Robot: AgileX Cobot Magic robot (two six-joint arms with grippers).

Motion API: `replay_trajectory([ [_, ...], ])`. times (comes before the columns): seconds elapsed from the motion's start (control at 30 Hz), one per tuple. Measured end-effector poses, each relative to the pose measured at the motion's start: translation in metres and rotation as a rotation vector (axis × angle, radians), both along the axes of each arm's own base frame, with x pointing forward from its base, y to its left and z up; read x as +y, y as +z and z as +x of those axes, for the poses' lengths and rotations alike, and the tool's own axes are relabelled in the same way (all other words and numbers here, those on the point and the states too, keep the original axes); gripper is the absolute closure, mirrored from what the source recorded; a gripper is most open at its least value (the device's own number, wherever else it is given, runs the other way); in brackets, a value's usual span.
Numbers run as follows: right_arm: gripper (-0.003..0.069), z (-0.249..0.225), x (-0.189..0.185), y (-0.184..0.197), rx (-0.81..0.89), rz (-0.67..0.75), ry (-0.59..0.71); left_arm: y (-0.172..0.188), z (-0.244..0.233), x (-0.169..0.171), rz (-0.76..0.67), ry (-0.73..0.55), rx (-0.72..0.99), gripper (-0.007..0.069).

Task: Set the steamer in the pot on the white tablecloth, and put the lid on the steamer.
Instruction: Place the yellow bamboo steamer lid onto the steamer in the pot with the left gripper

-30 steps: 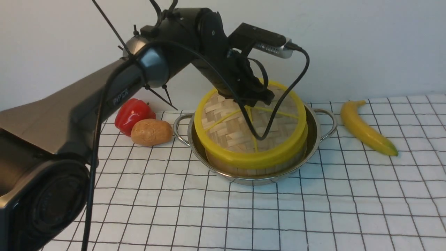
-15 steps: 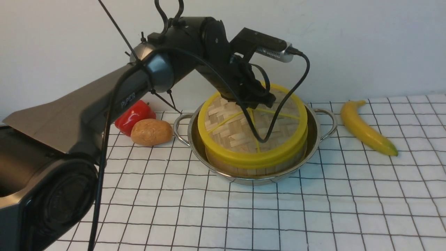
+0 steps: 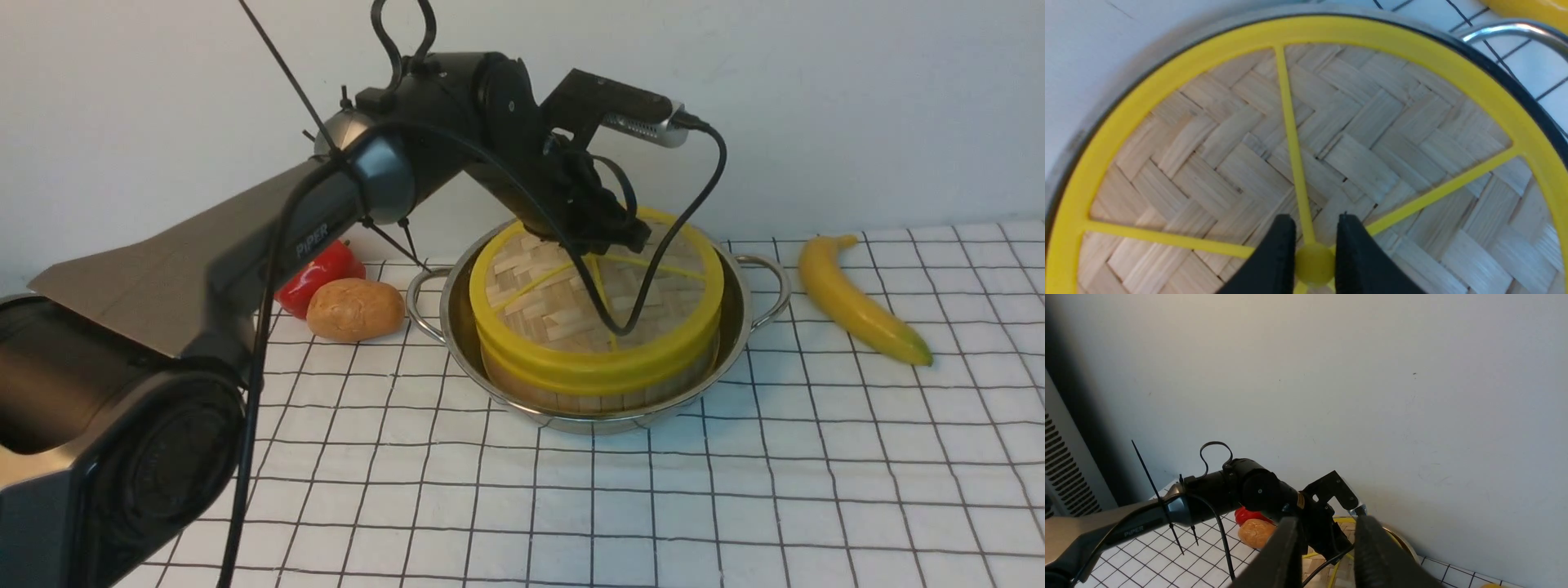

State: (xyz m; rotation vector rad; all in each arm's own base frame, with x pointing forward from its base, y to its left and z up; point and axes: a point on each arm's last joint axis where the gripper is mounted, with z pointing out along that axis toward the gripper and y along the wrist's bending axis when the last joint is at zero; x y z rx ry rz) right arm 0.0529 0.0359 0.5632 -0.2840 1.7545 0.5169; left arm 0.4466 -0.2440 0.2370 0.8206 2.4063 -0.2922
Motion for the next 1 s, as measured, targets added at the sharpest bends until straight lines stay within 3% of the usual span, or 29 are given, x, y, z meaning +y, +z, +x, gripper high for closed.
replay_trajectory([
  [1.0, 0.0449, 0.0003, 0.0002, -0.0004, 0.002, 0.001, 0.001, -0.0021, -0.0001, 0.0003, -0.002, 0.036, 0.019, 0.0512],
])
